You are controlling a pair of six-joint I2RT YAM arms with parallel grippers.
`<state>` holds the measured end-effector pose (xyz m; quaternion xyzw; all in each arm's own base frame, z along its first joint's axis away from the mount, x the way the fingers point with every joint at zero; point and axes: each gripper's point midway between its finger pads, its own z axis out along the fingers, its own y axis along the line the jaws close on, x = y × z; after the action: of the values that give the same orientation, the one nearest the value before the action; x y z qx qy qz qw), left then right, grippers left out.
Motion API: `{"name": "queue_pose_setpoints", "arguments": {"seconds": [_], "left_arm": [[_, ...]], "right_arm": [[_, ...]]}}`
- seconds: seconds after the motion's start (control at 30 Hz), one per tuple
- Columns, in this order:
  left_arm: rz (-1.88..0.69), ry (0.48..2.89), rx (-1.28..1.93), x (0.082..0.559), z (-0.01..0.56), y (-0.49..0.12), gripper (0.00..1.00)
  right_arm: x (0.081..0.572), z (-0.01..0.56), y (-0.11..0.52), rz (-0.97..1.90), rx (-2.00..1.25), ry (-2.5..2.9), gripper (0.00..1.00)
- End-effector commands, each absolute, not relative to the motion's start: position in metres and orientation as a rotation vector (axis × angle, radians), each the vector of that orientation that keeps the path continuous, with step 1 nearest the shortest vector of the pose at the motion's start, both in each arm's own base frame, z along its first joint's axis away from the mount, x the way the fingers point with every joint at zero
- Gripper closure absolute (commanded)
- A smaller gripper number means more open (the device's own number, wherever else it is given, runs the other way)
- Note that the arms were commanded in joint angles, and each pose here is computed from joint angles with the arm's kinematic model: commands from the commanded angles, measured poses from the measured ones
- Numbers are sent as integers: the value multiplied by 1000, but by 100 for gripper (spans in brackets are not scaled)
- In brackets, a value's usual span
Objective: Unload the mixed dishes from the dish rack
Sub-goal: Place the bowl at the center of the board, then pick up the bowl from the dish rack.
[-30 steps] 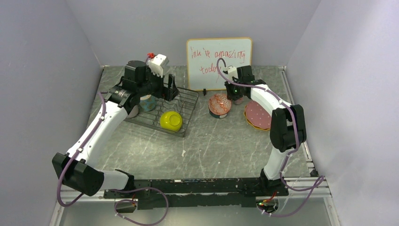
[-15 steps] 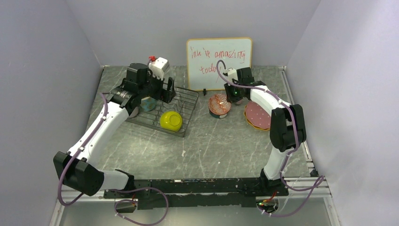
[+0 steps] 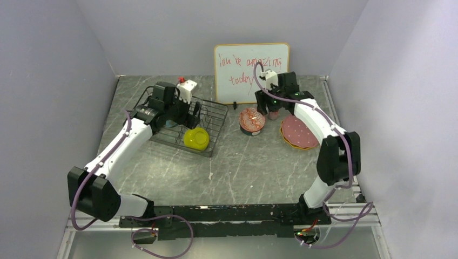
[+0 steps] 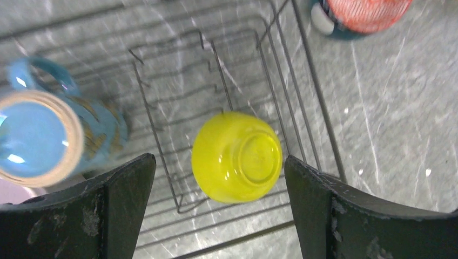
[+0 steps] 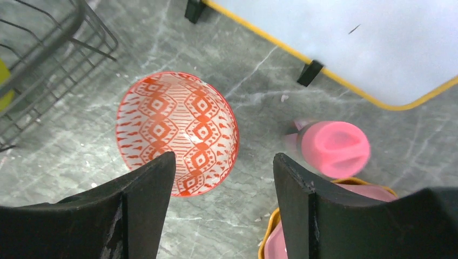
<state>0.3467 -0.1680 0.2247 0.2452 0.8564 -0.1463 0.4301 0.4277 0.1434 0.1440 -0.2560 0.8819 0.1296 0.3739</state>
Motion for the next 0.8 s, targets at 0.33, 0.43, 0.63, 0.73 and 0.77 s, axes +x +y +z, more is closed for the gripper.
{"name": "queue_pose_setpoints", "arguments": {"seconds": [0.33,0.43,0.63,0.73,0.77], "left_arm": [[-443,2311,514,317,168,-165,6],[-498,2328,497,313,165,-170,6],[-578,2384,384,315,159,-169,6],[-598,2416,354,315,153,-169,6],[-594,2427,339,316,152,-168,6]], "right_arm": [[362,192,136,361,-759,2042,21],[355,193,130,372,-761,2023,21],[355,188,116,398,-721,2042,21],[356,184,114,403,-720,2052,21],[357,184,114,403,-721,2053,21]]}}
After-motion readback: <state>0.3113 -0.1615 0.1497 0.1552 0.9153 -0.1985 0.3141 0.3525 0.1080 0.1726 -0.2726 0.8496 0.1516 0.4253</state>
